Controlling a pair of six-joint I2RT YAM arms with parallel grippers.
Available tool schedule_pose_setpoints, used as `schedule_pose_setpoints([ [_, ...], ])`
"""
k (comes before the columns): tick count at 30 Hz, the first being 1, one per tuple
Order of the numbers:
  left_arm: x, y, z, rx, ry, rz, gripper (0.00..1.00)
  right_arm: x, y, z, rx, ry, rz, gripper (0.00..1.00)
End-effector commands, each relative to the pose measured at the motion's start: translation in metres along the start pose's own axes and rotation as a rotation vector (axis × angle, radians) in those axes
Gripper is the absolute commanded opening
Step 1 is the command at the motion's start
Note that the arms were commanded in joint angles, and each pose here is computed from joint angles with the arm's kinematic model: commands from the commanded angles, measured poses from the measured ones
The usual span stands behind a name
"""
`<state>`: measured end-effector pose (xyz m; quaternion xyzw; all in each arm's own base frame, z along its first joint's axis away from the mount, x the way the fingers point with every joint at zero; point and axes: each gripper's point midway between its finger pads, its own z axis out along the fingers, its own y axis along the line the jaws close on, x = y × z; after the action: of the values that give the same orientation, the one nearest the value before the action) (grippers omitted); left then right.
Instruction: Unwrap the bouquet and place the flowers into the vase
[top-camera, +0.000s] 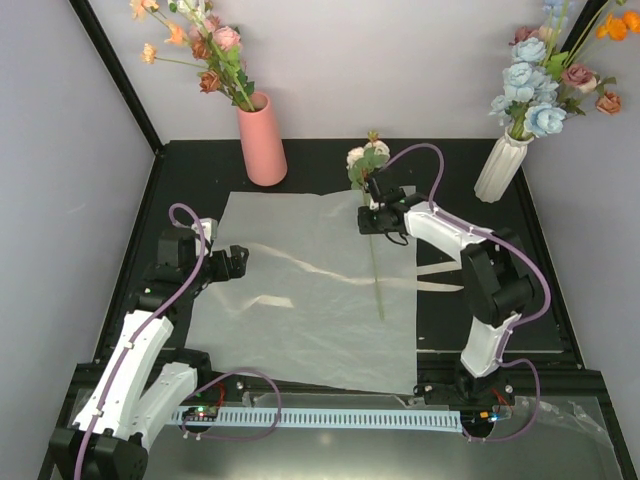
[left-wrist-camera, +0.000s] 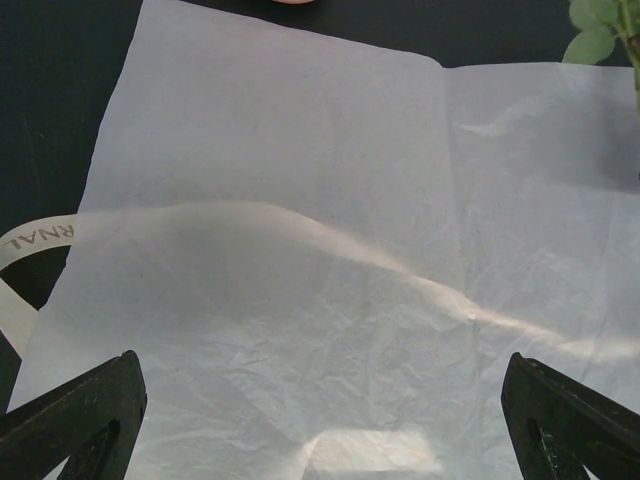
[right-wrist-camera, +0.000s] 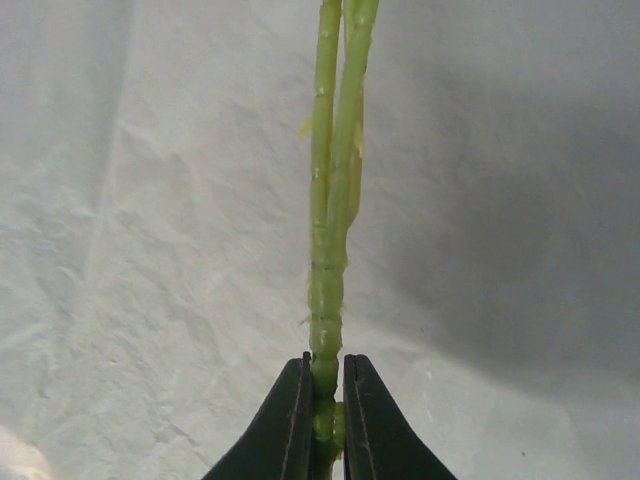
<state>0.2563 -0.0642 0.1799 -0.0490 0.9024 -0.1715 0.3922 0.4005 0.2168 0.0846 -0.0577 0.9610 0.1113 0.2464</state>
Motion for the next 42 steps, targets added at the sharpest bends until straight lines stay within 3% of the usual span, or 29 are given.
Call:
schedule_pose_setpoints([
  [1,-0.006,-0.004,-0.002,0.015,-0.019,0.013,0.99,-0.053,0.027,-0.045,-0.112,-0.185,-0.043,0.01],
  [8,-0.006,-0.004,-0.002,0.014,-0.019,0.014,0.99,-0.070,0.050,-0.084,-0.233,-0.279,-0.101,0.01],
  [15,-0.014,-0.008,-0.010,0.021,-0.045,0.028,0.99,-0.065,0.093,-0.129,-0.518,-0.362,-0.187,0.02],
  [23,-0.036,-0.022,-0.031,0.081,-0.170,0.017,0.99,-0.052,0.137,-0.182,-0.763,-0.451,-0.309,0.02],
  [29,-0.050,-0.050,-0.054,0.224,-0.246,0.048,0.99,-0.039,0.158,-0.215,-0.847,-0.536,-0.400,0.02],
  [32,-0.049,-0.081,-0.066,0.397,-0.254,0.117,0.99,-0.032,0.163,-0.227,-0.875,-0.570,-0.433,0.02],
  [42,-0.064,-0.139,-0.104,0.739,-0.327,0.185,0.96,-0.008,0.177,-0.247,-0.933,-0.589,-0.522,0.02],
])
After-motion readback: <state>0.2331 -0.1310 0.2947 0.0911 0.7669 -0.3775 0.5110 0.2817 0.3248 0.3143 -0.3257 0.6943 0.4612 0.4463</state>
